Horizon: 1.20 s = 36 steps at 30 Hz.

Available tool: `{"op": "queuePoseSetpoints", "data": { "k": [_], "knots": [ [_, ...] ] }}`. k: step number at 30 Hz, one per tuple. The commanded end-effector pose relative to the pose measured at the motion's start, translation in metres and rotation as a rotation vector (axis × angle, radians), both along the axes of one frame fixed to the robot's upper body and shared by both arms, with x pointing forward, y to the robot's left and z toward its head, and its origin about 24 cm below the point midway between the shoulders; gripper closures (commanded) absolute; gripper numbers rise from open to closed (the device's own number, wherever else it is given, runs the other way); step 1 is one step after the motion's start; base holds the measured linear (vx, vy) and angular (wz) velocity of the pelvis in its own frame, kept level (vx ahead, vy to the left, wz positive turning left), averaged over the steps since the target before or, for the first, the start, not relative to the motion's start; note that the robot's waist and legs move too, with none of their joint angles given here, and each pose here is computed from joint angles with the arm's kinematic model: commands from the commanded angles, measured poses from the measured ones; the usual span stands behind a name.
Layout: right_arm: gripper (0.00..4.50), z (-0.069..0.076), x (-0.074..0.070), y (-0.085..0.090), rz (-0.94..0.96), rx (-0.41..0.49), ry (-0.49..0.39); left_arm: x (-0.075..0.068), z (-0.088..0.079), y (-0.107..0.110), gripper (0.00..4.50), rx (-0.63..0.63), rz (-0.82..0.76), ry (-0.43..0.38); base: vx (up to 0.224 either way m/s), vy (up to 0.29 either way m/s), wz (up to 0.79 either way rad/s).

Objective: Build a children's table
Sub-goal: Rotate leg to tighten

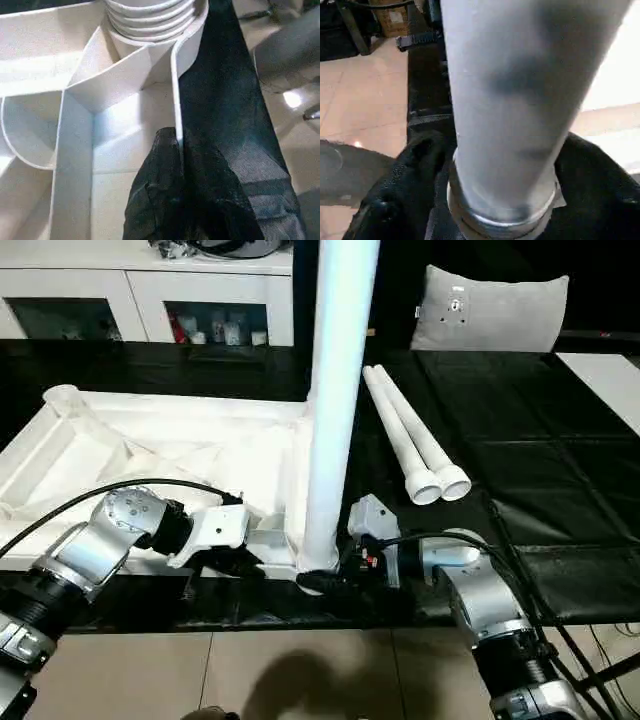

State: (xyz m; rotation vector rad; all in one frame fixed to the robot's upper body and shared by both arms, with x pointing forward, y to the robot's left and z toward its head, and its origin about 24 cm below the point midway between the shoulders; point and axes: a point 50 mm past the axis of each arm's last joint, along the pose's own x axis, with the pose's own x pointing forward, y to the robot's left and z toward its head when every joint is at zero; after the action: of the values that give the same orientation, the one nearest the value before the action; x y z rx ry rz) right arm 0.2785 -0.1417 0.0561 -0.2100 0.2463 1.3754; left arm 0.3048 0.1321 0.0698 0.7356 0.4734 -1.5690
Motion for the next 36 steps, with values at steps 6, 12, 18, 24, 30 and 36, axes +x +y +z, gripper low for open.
{"op": "queuePoseSetpoints", "data": {
  "k": [6, 12, 18, 24, 30, 36],
  "knots": [
    [1.70, 0.000, 0.000, 0.002, 0.073, -0.016, 0.020, 0.002, 0.000, 0.001, 4.50, 0.060, -0.085, -0.012, 0.000, 0.000, 0.00],
    [1.91, -0.004, -0.003, 0.002, 0.084, -0.017, 0.043, 0.002, -0.002, 0.004, 4.50, 0.059, -0.087, -0.004, 0.000, 0.000, 0.00],
    [1.94, -0.009, -0.008, 0.005, 0.090, -0.003, 0.071, -0.001, -0.005, 0.005, 4.50, 0.043, -0.081, 0.017, 0.000, 0.000, 0.00],
    [1.96, -0.013, -0.011, 0.017, -0.021, 0.092, 0.172, 0.002, -0.001, -0.002, 4.50, -0.057, 0.080, 0.038, 0.000, 0.000, 0.00],
    [2.06, -0.028, 0.002, 0.038, -0.345, 0.133, 0.219, 0.004, 0.009, -0.027, 4.50, -0.214, 0.326, 0.041, 0.000, 0.000, 0.00],
    [2.07, -0.033, 0.018, 0.061, -0.613, 0.191, 0.277, 0.008, 0.016, -0.058, 4.50, -0.302, 0.556, 0.006, 0.000, 0.000, 0.00]
  ]
}}
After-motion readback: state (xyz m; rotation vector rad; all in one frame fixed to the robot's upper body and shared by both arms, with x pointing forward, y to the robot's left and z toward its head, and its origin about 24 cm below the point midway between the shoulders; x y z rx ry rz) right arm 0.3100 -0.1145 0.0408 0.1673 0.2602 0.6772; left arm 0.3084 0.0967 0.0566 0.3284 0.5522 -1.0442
